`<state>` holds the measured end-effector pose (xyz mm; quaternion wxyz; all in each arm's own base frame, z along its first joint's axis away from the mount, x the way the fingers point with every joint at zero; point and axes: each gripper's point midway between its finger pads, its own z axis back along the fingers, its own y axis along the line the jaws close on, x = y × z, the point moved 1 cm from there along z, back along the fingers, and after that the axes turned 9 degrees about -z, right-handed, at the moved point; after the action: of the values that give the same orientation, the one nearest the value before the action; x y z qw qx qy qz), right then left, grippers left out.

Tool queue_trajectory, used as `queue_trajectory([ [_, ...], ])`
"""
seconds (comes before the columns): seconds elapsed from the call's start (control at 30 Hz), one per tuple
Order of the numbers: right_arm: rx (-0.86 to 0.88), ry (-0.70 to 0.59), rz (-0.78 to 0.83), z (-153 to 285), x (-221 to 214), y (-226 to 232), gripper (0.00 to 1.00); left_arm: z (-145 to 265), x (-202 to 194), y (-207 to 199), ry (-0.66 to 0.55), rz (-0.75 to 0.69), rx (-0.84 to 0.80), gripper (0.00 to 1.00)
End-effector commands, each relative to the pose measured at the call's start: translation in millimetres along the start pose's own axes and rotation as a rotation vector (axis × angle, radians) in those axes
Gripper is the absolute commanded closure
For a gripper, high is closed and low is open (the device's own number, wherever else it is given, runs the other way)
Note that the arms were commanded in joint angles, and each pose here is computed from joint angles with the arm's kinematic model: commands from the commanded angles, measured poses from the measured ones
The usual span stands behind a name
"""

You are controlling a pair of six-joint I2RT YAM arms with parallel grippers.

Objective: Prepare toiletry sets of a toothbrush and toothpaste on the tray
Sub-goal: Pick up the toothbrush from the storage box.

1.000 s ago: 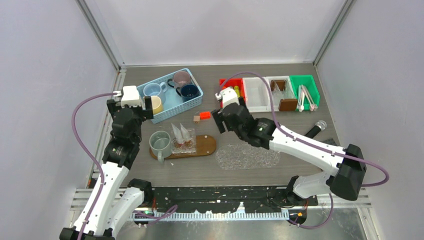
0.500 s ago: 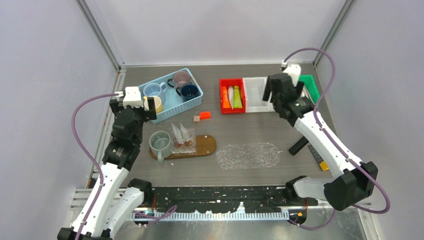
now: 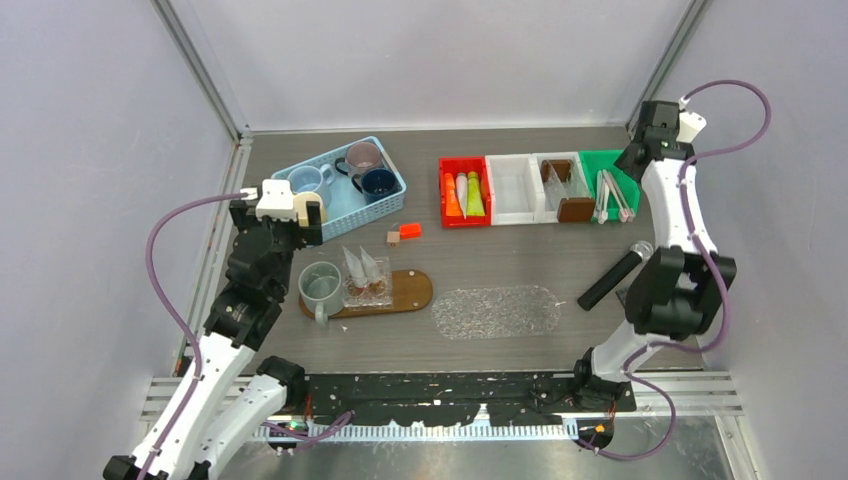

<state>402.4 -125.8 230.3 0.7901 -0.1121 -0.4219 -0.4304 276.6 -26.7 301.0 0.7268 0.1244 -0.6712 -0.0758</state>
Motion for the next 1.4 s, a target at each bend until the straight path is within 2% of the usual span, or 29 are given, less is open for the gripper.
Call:
queue_trajectory([
  [0.0,0.035,0.118,0.062,-33,-1,13,0.45,2,12,6,-0.055,0.007,0.027,0.0],
  [0.03,0.045,0.118,0.074,-36,6,18,0.47,2,12,6,-0.057,0.005,0.028,0.0],
  [0.07,0.016,0.162,0.12,-50,-6,15,0.52,3,12,6,-0.058,0.004,0.029,0.0],
  [0.17,0.022,0.208,0.198,-71,-14,22,0.56,4,13,7,-0.064,0.004,0.033,0.0],
  [0.53,-0.047,0.301,0.323,-126,-49,12,0.56,2,11,4,-0.061,-0.008,0.026,0.0],
  [0.9,0.004,0.398,0.363,-140,-74,12,0.61,-1,8,-1,-0.051,-0.021,0.006,0.0],
  [1.17,0.045,0.455,0.363,-141,-89,16,0.68,-1,8,-2,-0.052,-0.021,0.002,0.0],
  [1.37,0.057,0.502,0.366,-145,-100,17,0.7,-1,7,-2,-0.05,-0.023,-0.001,0.0],
])
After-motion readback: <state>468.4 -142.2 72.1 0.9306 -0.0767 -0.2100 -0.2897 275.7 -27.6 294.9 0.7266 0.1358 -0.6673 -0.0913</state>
